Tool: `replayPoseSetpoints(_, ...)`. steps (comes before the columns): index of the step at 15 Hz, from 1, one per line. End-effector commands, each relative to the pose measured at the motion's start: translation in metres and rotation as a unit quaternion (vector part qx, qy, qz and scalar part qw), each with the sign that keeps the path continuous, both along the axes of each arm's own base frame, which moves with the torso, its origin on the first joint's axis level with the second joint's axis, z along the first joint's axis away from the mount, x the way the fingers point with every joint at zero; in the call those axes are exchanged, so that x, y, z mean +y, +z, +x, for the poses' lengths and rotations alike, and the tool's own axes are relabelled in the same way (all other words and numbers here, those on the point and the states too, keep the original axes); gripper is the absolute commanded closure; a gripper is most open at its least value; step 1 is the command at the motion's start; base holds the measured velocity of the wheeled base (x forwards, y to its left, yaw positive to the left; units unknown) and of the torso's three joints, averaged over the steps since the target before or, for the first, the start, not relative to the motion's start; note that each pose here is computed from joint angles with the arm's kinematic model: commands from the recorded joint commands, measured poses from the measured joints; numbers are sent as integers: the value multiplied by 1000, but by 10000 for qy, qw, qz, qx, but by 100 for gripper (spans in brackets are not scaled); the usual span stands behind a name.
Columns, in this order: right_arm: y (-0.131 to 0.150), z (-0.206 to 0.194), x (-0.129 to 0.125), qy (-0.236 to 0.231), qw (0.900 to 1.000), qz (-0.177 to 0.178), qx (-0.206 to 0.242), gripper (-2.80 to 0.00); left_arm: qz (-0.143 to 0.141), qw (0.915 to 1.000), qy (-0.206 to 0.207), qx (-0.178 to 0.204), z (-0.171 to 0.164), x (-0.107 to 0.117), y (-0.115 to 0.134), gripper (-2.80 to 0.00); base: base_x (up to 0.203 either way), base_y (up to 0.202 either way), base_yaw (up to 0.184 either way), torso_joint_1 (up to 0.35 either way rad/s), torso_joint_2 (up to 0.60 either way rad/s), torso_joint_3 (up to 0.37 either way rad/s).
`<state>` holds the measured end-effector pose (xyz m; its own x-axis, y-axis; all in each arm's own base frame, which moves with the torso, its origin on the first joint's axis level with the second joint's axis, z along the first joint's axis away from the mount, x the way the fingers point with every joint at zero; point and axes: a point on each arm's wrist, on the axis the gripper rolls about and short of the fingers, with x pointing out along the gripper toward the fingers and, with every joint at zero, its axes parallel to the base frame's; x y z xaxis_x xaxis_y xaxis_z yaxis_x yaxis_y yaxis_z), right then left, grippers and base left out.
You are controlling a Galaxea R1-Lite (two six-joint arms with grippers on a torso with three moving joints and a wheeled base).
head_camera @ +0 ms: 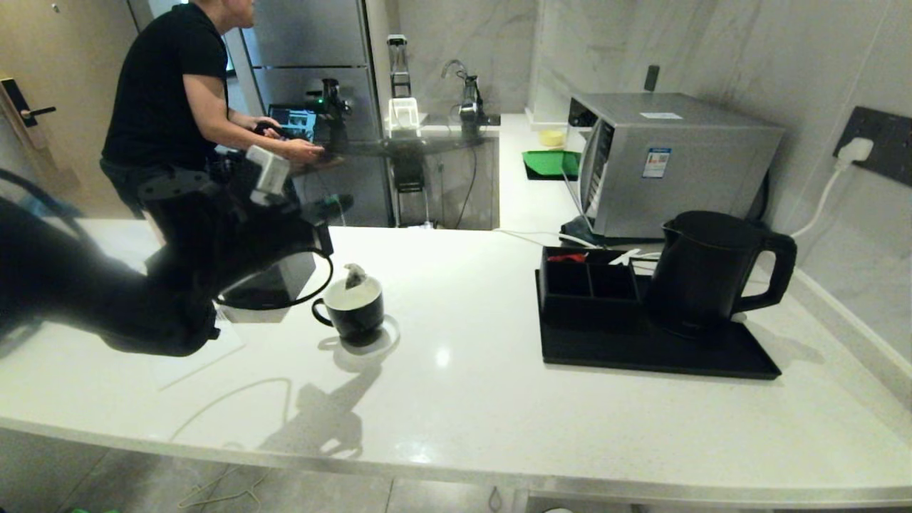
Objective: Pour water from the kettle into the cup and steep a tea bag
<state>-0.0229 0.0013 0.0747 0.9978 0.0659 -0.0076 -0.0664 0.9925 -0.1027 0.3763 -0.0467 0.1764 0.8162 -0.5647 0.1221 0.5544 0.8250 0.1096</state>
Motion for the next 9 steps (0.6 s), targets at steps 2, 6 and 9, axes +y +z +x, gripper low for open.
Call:
replayPoseSetpoints(2, 0, 0, 0, 7, 10000, -12, -1, 0, -4, 10000, -8, -93, -2, 1, 5, 0, 0, 0, 0, 0, 0, 0)
replayPoseSetpoints(6, 0, 0, 0, 0, 10000, -12, -1, 0, 14, 10000, 15, 35, 2, 2, -7, 0, 0, 0, 0, 0, 0, 0)
replayPoseSetpoints(9, 0, 0, 0, 6, 10000, -7, 2, 0, 22, 9999, 38, 132, 7, 3, -18, 0, 0, 0, 0, 0, 0, 0)
